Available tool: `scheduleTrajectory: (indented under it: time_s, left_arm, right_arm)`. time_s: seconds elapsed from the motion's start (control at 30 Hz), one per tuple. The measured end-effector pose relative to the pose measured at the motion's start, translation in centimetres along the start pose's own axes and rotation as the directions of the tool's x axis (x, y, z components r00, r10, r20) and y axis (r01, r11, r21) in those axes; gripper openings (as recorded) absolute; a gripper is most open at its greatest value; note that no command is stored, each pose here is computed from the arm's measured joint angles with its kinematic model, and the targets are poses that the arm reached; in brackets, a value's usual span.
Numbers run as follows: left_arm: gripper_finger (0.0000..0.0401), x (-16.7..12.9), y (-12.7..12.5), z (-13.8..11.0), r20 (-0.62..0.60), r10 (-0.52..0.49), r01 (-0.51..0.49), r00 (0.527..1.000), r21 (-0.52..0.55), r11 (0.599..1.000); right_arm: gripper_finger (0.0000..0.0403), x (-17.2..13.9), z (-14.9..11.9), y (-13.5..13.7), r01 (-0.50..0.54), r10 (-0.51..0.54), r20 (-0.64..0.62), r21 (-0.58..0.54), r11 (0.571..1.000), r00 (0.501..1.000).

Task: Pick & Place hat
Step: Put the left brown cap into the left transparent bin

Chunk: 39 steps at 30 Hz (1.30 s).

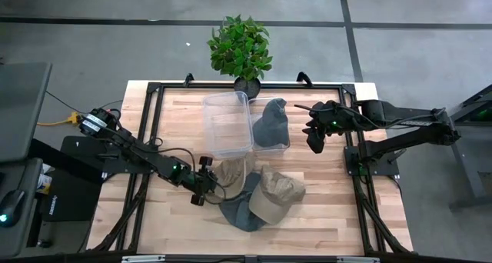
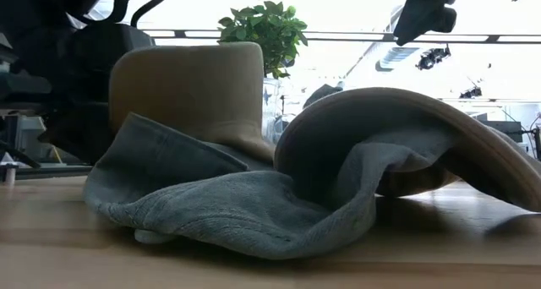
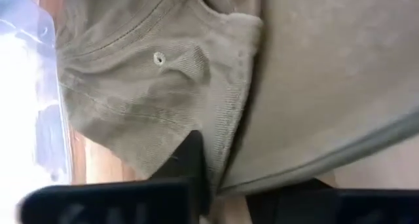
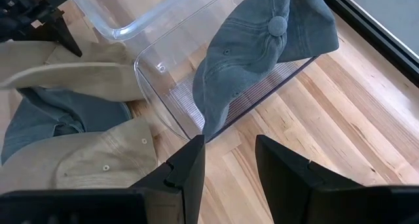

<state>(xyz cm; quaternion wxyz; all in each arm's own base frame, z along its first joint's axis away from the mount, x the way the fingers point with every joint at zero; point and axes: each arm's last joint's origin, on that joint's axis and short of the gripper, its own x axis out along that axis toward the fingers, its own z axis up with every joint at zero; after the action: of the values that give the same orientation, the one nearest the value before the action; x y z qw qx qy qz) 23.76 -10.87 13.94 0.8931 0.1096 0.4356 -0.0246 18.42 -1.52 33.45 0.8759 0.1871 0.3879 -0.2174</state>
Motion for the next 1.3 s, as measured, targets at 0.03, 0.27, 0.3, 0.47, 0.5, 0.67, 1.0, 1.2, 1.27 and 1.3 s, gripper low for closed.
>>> scheduleTrajectory:
  time_s: [0.03,0.27,0.3,0.47,0.5,0.67,1.0,1.2,1.27,1.3]
  left_arm:
    - [0.0036,0.0,0.0,0.0,0.0,-0.003,0.003,1.0,-0.013,1.0]
    - [0.0012,0.0,0.0,0.1,0.0,-0.007,0.007,1.0,-0.05,0.999]
    - [0.0008,-0.1,0.0,0.2,0.0,-0.006,0.006,1.0,-0.05,0.999]
    - [0.0005,-0.5,-0.1,1.5,0.004,-0.002,0.002,1.0,-0.047,0.999]
    - [0.0004,-0.7,-0.1,1.8,0.003,-0.001,0.001,1.0,-0.046,0.999]
    - [0.0003,-1.4,0.0,3.1,-0.027,0.004,-0.005,1.0,-0.036,0.999]
    - [0.0001,-3.8,0.2,6.6,-0.076,0.008,-0.01,0.997,-0.019,1.0]
    - [0.0001,-5.8,0.4,9.1,-0.063,-0.022,0.021,0.998,-0.028,0.999]
    - [0.0,-6.5,0.5,9.9,-0.052,-0.024,0.023,0.998,-0.031,0.999]
    - [0.0,-6.8,0.6,10.3,-0.047,-0.025,0.024,0.999,-0.032,0.999]
  right_arm:
    - [0.013,0.0,0.0,0.0,0.0,0.0,0.0,0.001,1.0,1.0]
    - [0.013,0.0,0.0,0.0,0.0,0.0,0.0,0.001,1.0,1.0]
    - [0.013,0.0,0.0,0.0,0.001,-0.001,0.001,0.001,1.0,1.0]
    - [0.013,0.0,0.0,0.0,0.015,-0.015,0.008,0.001,1.0,1.0]
    - [0.013,0.0,0.0,-0.1,0.016,-0.016,0.01,0.002,1.0,1.0]
    - [0.013,0.0,0.0,0.0,0.016,-0.016,0.009,0.002,1.0,1.0]
    - [0.013,0.0,0.0,0.0,0.015,-0.015,0.009,0.0,1.0,1.0]
    - [0.013,0.0,0.0,0.0,-0.004,0.004,-0.002,-0.004,1.0,1.0]
    - [0.013,0.0,0.0,0.0,-0.007,0.007,-0.004,-0.006,1.0,1.0]
    - [0.013,0.0,0.0,0.0,-0.007,0.007,-0.004,-0.006,1.0,1.0]
